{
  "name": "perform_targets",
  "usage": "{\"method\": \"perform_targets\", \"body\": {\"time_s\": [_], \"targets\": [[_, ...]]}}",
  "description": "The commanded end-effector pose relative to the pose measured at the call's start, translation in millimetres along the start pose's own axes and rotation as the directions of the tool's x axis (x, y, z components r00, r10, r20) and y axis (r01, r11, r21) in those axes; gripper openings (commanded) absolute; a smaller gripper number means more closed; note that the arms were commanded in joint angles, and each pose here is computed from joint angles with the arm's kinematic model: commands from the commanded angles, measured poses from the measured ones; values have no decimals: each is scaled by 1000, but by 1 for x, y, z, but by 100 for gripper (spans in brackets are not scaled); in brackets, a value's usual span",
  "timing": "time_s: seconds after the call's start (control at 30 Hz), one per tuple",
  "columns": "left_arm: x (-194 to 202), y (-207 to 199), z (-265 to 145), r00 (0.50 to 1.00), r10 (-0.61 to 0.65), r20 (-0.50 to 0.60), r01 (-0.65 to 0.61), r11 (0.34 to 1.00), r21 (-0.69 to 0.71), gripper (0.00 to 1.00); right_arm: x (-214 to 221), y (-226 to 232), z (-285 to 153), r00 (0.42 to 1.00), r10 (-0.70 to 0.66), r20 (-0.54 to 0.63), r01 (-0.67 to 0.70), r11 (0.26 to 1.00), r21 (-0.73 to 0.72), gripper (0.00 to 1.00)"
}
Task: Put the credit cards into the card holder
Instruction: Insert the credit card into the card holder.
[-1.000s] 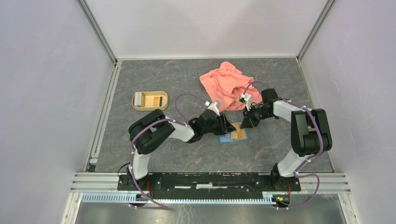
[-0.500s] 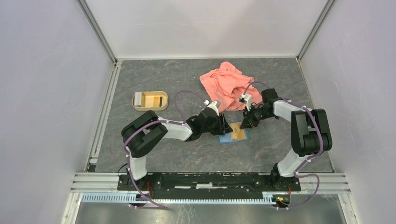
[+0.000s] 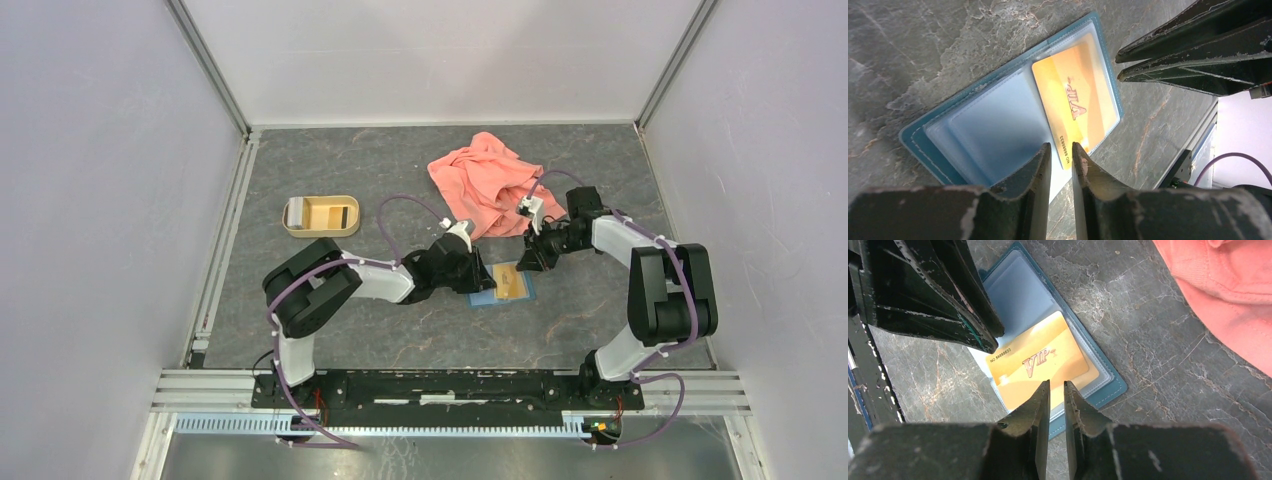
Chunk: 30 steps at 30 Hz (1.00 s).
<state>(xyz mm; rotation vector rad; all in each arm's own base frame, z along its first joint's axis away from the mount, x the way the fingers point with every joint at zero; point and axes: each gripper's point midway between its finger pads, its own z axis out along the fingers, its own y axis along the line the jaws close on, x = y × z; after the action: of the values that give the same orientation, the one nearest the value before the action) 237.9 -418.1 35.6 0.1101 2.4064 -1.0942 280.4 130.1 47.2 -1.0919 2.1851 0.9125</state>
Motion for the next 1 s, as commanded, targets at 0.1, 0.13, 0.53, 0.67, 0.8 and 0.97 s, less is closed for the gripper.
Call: {"method": "perform_targets", "body": {"time_s": [0.1, 0.13, 0.53, 0.67, 0.8, 0.97], "targets": [[13, 1, 12, 999, 1, -49, -1, 1000, -11, 27, -12, -13, -9, 999, -41, 5, 40, 997, 69, 22], [15, 0, 13, 999, -3, -54, 2, 1000, -3, 27, -11, -16, -9, 999, -37, -2, 37, 996, 81, 21], [15, -20, 26, 997, -6, -74, 10, 999, 54, 28, 3, -44, -25, 992, -44, -121, 72, 969, 237, 18], [13, -24, 30, 997, -6, -72, 10, 998, 63, 28, 9, -46, -28, 988, -36, -149, 73, 966, 249, 16], [9, -26, 34, 998, -6, -65, 11, 998, 68, 28, 15, -42, -22, 986, -15, -165, 49, 978, 204, 13], [4, -31, 38, 999, -6, -48, 10, 997, 78, 28, 12, -30, -14, 990, -18, -138, 37, 990, 134, 11]]}}
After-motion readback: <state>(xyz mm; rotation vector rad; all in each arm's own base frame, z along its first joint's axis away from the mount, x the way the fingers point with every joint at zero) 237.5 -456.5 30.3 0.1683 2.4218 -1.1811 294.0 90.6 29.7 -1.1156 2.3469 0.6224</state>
